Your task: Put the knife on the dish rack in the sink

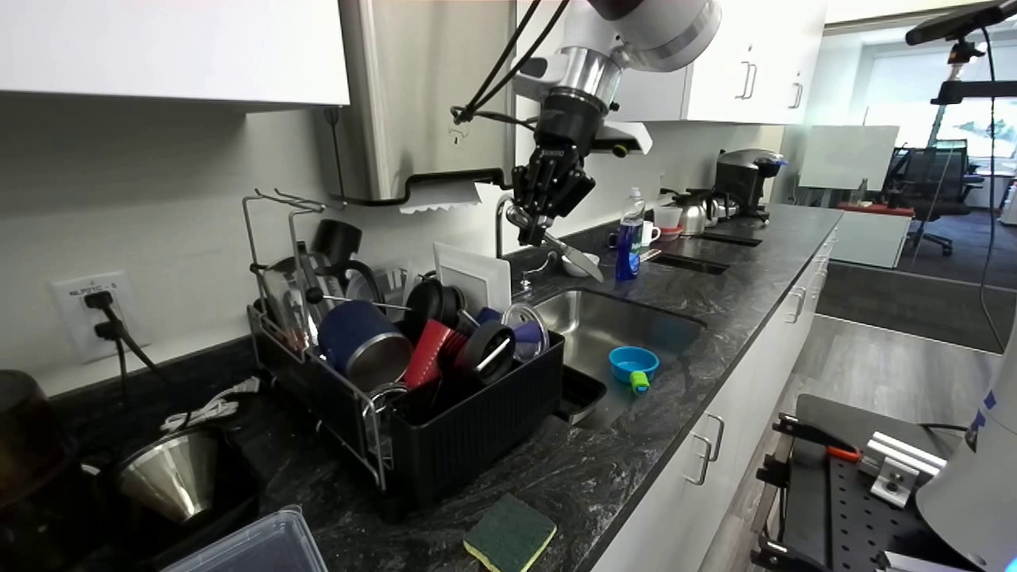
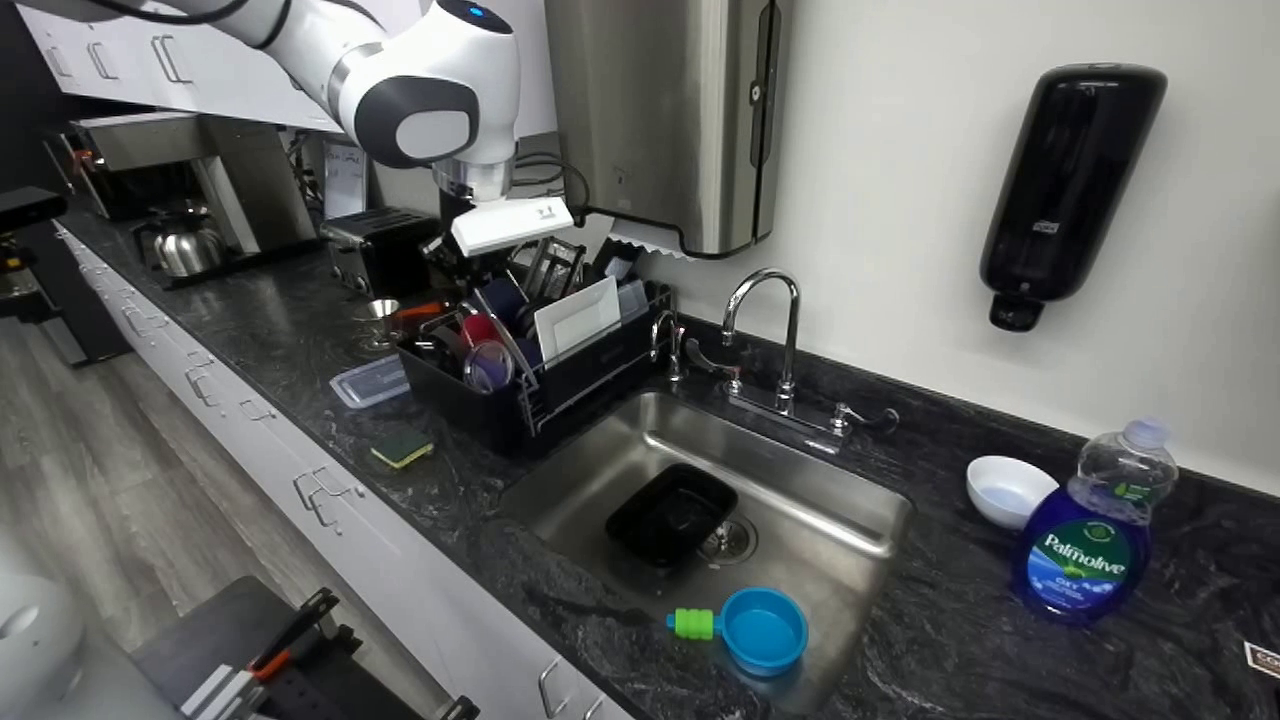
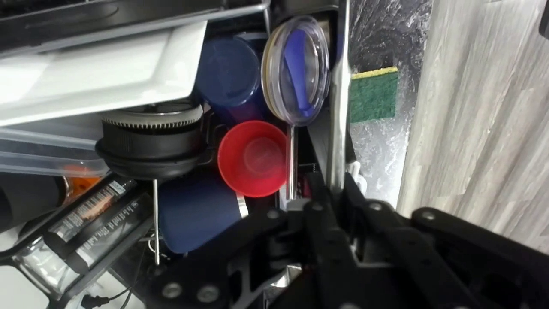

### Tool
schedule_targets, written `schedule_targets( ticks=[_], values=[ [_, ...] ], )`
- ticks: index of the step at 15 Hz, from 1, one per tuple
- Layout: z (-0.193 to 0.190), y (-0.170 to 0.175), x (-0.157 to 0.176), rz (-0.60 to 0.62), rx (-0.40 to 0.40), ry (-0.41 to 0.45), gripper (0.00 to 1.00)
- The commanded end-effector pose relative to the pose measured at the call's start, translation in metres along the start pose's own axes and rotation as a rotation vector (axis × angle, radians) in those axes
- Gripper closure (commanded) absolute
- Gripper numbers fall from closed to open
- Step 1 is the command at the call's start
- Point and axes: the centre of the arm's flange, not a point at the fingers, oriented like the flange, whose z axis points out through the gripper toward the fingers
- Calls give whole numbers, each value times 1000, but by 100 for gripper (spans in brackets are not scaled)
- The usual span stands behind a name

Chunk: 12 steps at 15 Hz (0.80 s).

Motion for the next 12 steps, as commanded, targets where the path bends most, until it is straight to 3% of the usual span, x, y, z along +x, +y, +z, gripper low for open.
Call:
schedule_targets(
  ticks=[1, 12],
  values=[
    [5, 15, -18, 52, -26, -1, 97],
    [12, 46, -69, 494, -132, -25, 97]
  ],
)
